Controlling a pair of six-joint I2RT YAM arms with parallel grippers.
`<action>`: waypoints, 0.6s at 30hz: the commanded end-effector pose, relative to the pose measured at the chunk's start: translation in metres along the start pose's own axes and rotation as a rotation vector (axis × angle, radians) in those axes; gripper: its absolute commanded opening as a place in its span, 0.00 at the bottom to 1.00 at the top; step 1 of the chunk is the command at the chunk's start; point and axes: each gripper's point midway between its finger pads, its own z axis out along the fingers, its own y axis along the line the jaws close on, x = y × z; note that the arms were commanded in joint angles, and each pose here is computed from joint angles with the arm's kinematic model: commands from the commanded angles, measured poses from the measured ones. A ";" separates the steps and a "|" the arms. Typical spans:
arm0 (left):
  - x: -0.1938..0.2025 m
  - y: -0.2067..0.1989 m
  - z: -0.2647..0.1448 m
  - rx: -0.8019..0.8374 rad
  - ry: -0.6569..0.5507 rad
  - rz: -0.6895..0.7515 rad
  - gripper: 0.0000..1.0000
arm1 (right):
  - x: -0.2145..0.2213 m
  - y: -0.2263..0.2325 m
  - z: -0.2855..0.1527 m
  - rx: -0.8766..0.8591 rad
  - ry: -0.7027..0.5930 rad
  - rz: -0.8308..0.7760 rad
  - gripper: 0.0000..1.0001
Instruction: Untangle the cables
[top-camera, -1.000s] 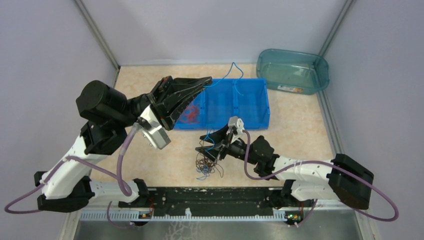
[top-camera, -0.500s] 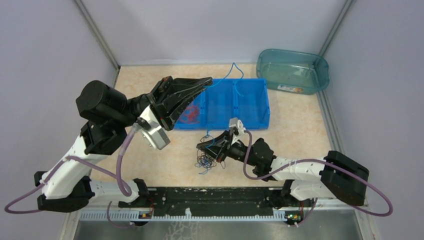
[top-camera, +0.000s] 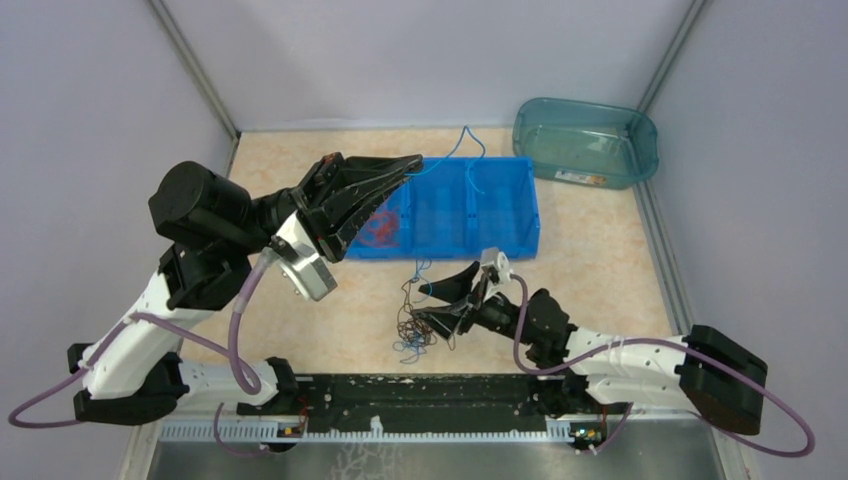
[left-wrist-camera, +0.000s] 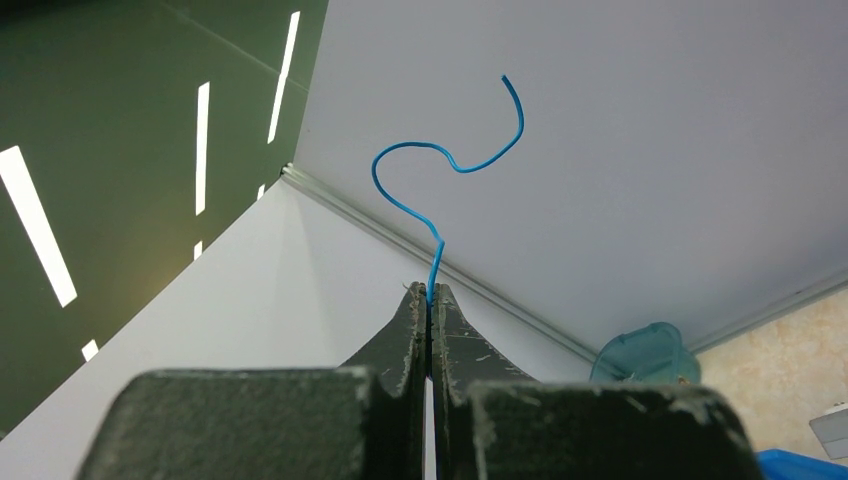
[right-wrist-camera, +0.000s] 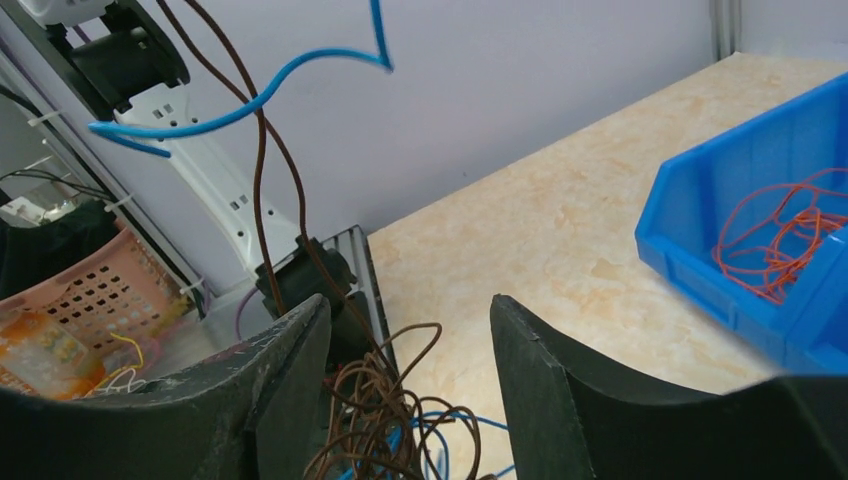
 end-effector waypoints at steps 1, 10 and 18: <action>-0.012 0.008 -0.002 -0.020 -0.041 0.022 0.00 | -0.025 0.019 0.018 -0.072 -0.033 -0.061 0.62; -0.011 0.009 0.000 -0.022 -0.040 0.020 0.00 | -0.031 0.032 0.037 -0.139 -0.037 -0.067 0.73; -0.011 0.009 0.002 -0.022 -0.049 0.011 0.00 | -0.044 0.035 0.053 -0.141 -0.089 -0.087 0.75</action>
